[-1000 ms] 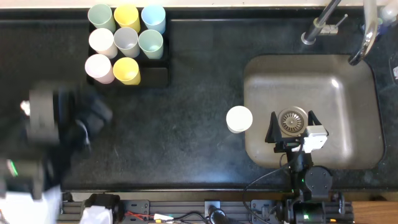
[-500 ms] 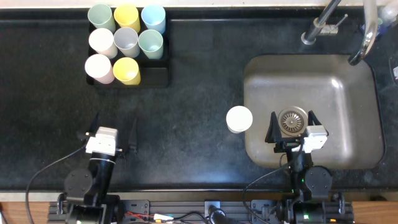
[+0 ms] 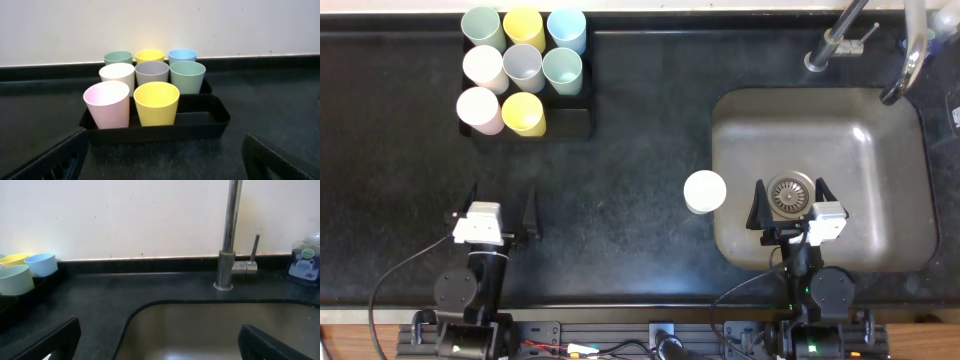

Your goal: Store Cups

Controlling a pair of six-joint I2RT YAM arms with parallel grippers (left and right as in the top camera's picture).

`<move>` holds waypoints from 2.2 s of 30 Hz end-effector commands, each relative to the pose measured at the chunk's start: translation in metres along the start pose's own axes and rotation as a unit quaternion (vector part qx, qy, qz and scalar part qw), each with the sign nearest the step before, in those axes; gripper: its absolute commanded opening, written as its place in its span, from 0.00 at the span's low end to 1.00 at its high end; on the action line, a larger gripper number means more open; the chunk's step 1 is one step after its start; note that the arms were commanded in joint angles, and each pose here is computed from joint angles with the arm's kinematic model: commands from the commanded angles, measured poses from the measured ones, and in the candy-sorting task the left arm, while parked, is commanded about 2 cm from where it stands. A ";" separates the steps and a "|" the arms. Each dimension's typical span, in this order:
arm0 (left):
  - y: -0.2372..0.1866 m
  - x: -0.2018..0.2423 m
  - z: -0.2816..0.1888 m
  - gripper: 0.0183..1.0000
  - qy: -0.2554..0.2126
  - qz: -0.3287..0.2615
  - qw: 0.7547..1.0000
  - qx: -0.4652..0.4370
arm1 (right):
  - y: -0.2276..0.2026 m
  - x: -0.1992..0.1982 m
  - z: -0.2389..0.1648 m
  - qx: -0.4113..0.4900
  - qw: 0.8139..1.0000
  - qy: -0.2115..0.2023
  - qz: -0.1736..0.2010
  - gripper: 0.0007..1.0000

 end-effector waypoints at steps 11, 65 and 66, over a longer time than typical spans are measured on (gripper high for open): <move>-0.009 -0.005 0.001 1.00 -0.022 0.001 1.000 0.010 | -0.004 0.002 0.000 0.001 1.000 0.005 0.002 1.00; -0.009 -0.005 0.001 1.00 -0.022 0.001 1.000 0.010 | -0.005 0.059 0.089 0.671 0.713 0.138 -0.149 1.00; -0.009 -0.005 0.001 1.00 -0.022 0.001 1.000 0.010 | -0.006 0.061 0.092 0.672 0.711 0.146 -0.147 1.00</move>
Point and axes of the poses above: each gripper's point midway between its finger pads, its own z axis out along the fingers, its own x axis along the line the jaws close on, y = z × x, the point moved 3 cm from there along -z, back along the fingers, and after that the axes turned 2 degrees about -z, right-handed, at the moved point
